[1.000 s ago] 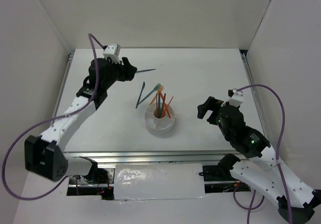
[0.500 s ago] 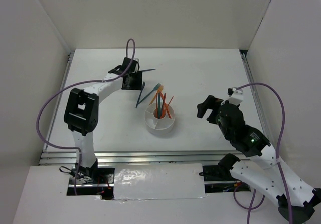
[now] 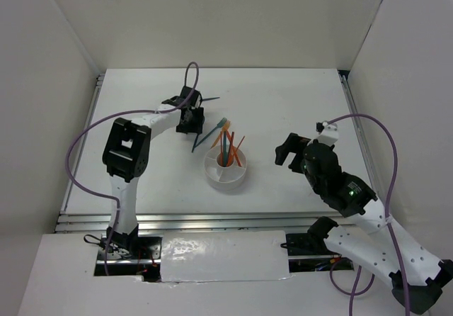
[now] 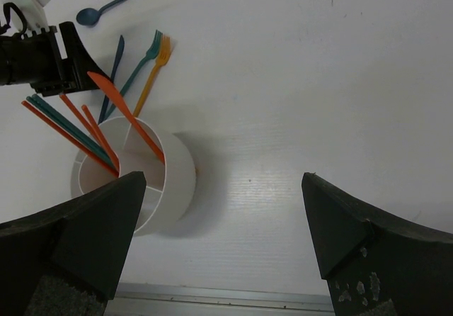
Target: Sort the eating utensils into containers
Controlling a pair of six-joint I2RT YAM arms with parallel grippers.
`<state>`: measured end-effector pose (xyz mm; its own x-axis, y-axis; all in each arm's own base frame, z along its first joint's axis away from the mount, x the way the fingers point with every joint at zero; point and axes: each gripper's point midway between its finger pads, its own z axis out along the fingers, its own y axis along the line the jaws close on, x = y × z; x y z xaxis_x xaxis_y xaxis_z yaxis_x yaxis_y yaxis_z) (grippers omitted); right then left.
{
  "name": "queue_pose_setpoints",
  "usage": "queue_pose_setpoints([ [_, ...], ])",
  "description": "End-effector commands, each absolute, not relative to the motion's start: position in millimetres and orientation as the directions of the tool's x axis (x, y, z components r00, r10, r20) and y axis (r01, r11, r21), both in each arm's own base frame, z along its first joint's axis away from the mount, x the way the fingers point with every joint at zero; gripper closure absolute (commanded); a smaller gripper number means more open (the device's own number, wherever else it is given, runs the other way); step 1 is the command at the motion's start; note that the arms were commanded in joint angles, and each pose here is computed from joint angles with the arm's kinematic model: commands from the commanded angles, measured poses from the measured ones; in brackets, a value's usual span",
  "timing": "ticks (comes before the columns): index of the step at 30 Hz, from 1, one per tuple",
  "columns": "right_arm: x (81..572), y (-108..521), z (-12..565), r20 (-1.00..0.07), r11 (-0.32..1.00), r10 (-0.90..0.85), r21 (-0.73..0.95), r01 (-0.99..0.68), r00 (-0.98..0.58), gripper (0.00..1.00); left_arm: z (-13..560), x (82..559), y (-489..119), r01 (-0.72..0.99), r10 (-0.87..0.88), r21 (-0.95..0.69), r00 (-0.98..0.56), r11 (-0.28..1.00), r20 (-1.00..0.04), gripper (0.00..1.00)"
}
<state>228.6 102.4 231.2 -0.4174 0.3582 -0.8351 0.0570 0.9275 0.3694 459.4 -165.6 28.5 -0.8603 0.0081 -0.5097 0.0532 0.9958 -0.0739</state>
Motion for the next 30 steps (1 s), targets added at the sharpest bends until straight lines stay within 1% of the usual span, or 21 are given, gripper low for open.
queue_pose_setpoints([
  [1, 231, 106, 254, -0.845, 0.916, 0.382, 0.401, 0.030, -0.373, 0.00, 32, 463, -179, 0.072, 0.012, -0.094, -0.854, 0.993, -0.521, 0.35],
  [7, 231, 105, 251, -0.844, 0.918, 0.377, 0.395, 0.034, -0.381, 0.00, 26, 463, -181, 0.069, 0.024, -0.066, -0.853, 0.995, -0.522, 0.35],
  [9, 230, 105, 251, -0.844, 0.917, 0.380, 0.398, 0.034, -0.379, 0.00, 22, 460, -177, 0.058, 0.036, -0.027, -0.861, 0.998, -0.508, 0.39],
  [10, 230, 105, 250, -0.844, 0.917, 0.380, 0.397, 0.036, -0.379, 0.00, 19, 460, -177, 0.055, 0.039, -0.018, -0.864, 0.998, -0.502, 0.44],
  [11, 230, 104, 249, -0.844, 0.918, 0.379, 0.395, 0.037, -0.379, 0.00, 17, 459, -175, 0.052, 0.039, -0.011, -0.867, 0.999, -0.496, 0.54],
  [12, 230, 104, 250, -0.844, 0.917, 0.380, 0.397, 0.036, -0.377, 0.00, 16, 458, -176, 0.053, 0.041, -0.010, -0.869, 0.999, -0.493, 0.61],
  [13, 230, 104, 249, -0.844, 0.917, 0.380, 0.396, 0.037, -0.378, 0.00, 15, 456, -176, 0.060, 0.045, -0.015, -0.871, 0.998, -0.490, 0.73],
  [15, 230, 104, 248, -0.843, 0.916, 0.383, 0.399, 0.040, -0.378, 0.00, 9, 454, -178, 0.079, 0.057, -0.026, -0.875, 0.997, -0.481, 0.78],
  [16, 230, 104, 248, -0.843, 0.916, 0.384, 0.400, 0.040, -0.377, 0.00, 8, 452, -179, 0.086, 0.062, -0.028, -0.878, 0.996, -0.474, 0.84],
  [18, 230, 104, 248, -0.842, 0.914, 0.387, 0.403, 0.038, -0.376, 0.00, 3, 450, -177, 0.085, 0.070, -0.013, -0.888, 0.996, -0.454, 0.88],
  [19, 229, 104, 249, -0.842, 0.914, 0.389, 0.405, 0.037, -0.374, 0.00, 4, 451, -174, 0.078, 0.071, 0.004, -0.886, 0.997, -0.458, 0.96],
  [20, 229, 104, 249, -0.842, 0.913, 0.390, 0.407, 0.035, -0.373, 0.00, 6, 452, -172, 0.075, 0.072, 0.012, -0.886, 0.997, -0.458, 1.00],
  [22, 228, 102, 249, -0.842, 0.912, 0.392, 0.408, 0.037, -0.372, 0.00, 25, 455, -167, 0.068, 0.065, 0.012, -0.870, 0.998, -0.488, 1.00],
  [25, 225, 100, 249, -0.842, 0.914, 0.389, 0.404, 0.041, -0.372, 0.00, 74, 461, -160, 0.051, 0.019, -0.038, -0.809, 0.998, -0.587, 1.00],
  [26, 225, 99, 250, -0.843, 0.915, 0.389, 0.402, 0.045, -0.371, 0.00, 99, 455, -156, 0.057, 0.003, -0.065, -0.777, 0.996, -0.630, 1.00],
  [28, 224, 96, 251, -0.843, 0.913, 0.394, 0.405, 0.049, -0.366, 0.00, 134, 460, -154, 0.076, -0.035, -0.122, -0.699, 0.990, -0.714, 1.00],
  [30, 223, 95, 251, -0.844, 0.911, 0.398, 0.409, 0.049, -0.359, 0.00, 170, 444, -154, 0.123, -0.063, -0.179, -0.630, 0.976, -0.774, 1.00],
])
